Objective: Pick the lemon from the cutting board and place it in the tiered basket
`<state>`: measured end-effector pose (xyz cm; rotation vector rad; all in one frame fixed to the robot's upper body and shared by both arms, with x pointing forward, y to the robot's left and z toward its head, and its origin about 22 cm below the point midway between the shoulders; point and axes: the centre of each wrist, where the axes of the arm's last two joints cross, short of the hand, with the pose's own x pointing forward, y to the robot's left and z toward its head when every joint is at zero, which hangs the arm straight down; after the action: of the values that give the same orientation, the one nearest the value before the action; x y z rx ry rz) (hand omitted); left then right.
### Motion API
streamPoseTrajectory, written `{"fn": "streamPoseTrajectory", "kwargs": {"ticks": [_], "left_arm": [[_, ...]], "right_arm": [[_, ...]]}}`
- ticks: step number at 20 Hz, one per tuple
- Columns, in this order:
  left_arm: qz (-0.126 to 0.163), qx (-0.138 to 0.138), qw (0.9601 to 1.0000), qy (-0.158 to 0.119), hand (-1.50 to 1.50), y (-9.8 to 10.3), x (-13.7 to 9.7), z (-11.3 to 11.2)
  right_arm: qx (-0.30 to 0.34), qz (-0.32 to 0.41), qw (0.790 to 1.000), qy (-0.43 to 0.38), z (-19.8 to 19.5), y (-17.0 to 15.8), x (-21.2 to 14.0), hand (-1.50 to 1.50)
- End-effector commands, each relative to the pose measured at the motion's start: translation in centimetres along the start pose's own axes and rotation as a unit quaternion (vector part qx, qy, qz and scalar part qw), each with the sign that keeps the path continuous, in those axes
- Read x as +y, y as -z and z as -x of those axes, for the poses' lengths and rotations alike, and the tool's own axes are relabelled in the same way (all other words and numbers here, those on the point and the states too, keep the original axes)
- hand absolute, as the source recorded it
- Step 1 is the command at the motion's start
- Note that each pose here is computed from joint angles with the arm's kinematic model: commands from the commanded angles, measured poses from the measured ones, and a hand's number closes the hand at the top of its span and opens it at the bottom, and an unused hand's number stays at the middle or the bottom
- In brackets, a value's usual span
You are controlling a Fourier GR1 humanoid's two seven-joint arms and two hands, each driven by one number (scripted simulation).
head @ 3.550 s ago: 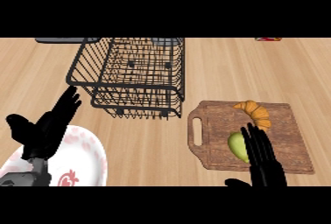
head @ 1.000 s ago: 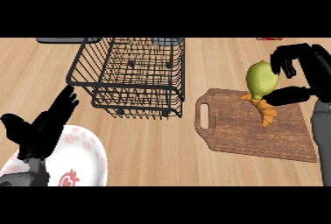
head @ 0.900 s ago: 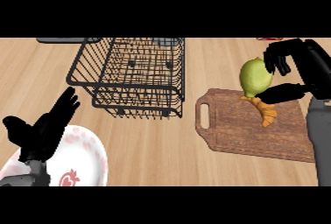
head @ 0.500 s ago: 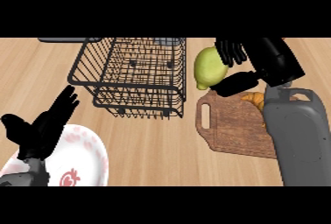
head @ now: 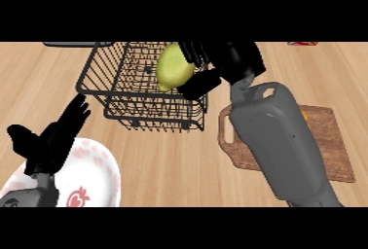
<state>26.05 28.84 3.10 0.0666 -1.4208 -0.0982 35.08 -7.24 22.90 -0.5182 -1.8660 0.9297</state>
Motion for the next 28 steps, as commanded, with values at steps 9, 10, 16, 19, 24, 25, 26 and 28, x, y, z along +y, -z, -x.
{"fn": "streamPoseTrajectory", "kwargs": {"ticks": [9, 10, 16, 19, 24, 25, 26, 28], "left_arm": [[0.006, -0.007, 0.9999, 0.004, 0.0, 1.1, -1.3, -0.2], [0.003, 0.002, 1.0, -0.001, 0.0, 0.2, -0.5, -0.1], [0.006, -0.002, 1.0, 0.003, 0.0, -0.3, 0.0, -0.5], [0.021, -0.005, 0.9998, 0.003, 0.0, 0.3, -2.2, -1.1], [0.014, -0.007, 0.9999, 0.0, 0.0, 1.4, -0.9, -2.1], [0.013, 0.001, 0.9999, 0.004, 0.0, 0.0, -0.5, -0.7], [0.022, -0.01, 0.9997, 0.005, 0.0, 1.7, -0.4, -0.7], [0.015, 0.0, 0.9999, 0.007, 0.0, 1.2, -0.7, -0.8]], "right_arm": [[0.042, -0.022, 0.999, -0.015, -0.9, 3.1, 6.1, 1.5], [0.047, -0.032, 0.998, -0.012, -0.8, 3.9, 5.0, 1.5], [0.044, -0.009, 0.998, -0.041, 1.8, 3.2, 7.9, 1.5], [0.047, 0.016, 0.998, -0.041, 0.1, 5.0, 8.3, 1.5], [0.04, 0.095, 0.995, 0.019, 0.9, 5.5, 7.8, 1.5], [0.044, 0.088, 0.995, 0.011, 1.7, 4.7, 9.3, 1.5], [0.04, 0.099, 0.994, 0.014, 1.0, 6.1, 8.5, 1.5], [0.04, 0.088, 0.995, 0.006, 1.2, 6.2, 9.1, -1.5]]}}
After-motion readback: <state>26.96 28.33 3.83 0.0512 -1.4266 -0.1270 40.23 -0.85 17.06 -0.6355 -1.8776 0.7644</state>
